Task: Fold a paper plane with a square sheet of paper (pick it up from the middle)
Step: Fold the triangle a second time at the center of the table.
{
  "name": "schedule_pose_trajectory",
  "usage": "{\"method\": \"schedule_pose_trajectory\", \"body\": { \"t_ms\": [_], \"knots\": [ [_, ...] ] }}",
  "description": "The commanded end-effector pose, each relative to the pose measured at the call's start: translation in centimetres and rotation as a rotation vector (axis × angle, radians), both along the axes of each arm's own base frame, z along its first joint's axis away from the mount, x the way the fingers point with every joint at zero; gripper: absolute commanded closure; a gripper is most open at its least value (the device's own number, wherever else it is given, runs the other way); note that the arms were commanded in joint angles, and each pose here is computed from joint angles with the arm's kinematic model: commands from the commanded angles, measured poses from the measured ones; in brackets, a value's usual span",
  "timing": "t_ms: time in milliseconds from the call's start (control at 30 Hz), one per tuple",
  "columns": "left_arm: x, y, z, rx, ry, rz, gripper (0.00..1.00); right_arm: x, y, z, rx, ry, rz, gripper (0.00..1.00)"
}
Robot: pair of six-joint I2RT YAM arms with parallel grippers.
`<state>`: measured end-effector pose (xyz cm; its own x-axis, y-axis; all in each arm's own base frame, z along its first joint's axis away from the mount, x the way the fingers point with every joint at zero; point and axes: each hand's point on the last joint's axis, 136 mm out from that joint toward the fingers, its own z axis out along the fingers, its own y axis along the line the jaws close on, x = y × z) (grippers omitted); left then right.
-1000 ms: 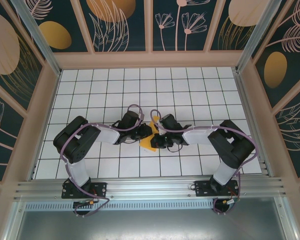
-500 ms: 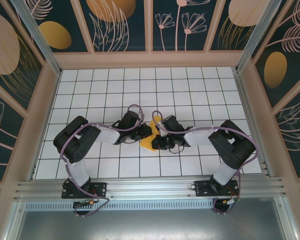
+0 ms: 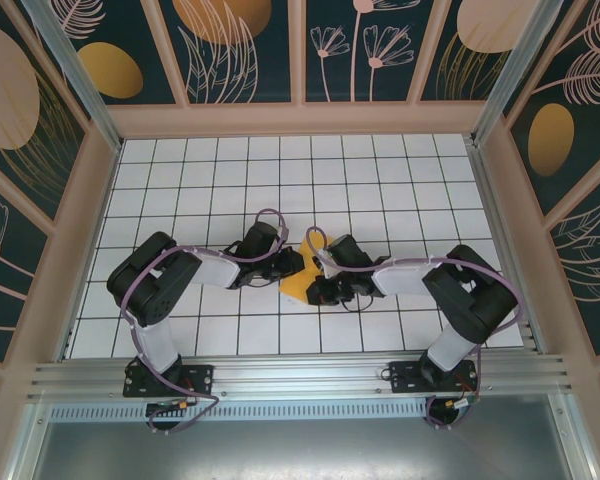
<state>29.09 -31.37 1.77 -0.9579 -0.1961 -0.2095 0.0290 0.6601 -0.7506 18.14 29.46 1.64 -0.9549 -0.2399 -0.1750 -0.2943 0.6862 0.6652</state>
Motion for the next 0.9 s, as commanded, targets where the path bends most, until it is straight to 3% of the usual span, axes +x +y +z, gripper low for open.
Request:
{"method": "schedule_pose_trajectory", "body": {
  "t_ms": [0,200,467,867],
  "knots": [
    [-1.1,2.4,-4.1,0.142,0.075,0.024,0.86,-3.0,-1.5,-1.1,-0.051,0.089,0.047,0.9],
    [-1.1,2.3,-3.9,0.138,0.074,0.021,0.86,-2.2,-1.7,0.1,-0.064,0.041,0.018,0.9],
    [-1.2,2.1,-3.5,0.126,0.066,0.014,0.86,2.0,1.3,4.8,0.068,-0.08,-0.082,0.88],
    [-0.6,1.3,-2.0,0.099,0.039,-0.004,0.84,1.5,0.0,-1.4,-0.082,0.025,-0.107,0.91]
  ]
}}
